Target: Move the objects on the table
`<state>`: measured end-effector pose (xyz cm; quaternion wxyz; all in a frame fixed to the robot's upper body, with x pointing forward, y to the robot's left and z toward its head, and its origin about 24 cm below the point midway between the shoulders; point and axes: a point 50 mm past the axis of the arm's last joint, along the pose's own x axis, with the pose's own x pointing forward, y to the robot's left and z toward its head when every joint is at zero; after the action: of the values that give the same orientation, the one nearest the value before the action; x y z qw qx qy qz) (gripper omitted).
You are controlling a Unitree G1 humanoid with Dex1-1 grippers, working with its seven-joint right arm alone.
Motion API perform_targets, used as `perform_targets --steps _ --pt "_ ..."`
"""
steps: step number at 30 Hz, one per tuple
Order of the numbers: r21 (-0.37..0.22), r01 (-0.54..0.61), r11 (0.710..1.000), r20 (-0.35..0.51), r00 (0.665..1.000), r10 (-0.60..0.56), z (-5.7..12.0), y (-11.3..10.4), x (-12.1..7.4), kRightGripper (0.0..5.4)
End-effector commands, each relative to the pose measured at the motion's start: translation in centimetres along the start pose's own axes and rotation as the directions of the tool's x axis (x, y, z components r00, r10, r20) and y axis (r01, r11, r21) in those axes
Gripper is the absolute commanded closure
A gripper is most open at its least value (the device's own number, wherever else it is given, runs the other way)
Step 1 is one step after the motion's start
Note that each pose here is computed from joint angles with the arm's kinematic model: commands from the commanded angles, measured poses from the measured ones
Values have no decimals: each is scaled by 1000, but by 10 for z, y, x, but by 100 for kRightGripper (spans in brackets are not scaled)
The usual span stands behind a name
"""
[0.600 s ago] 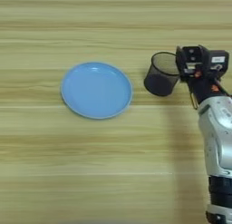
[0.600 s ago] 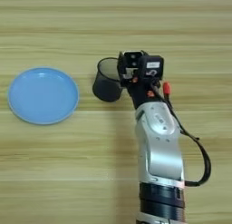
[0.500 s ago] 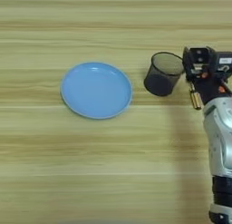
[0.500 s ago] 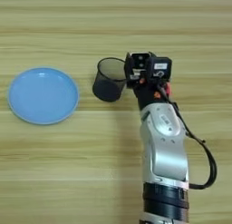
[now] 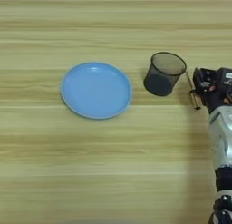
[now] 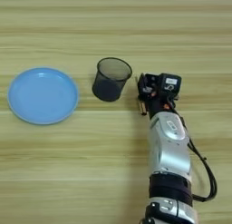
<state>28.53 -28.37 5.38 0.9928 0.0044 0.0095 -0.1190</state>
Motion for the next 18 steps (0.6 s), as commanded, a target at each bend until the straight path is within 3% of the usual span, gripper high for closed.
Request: perform_targets --steps 1,18 --pt "-25 14 1000 166 986 -10 40 -6 18 295" --pt "-10 49 999 36 998 -48 7 -16 31 295"
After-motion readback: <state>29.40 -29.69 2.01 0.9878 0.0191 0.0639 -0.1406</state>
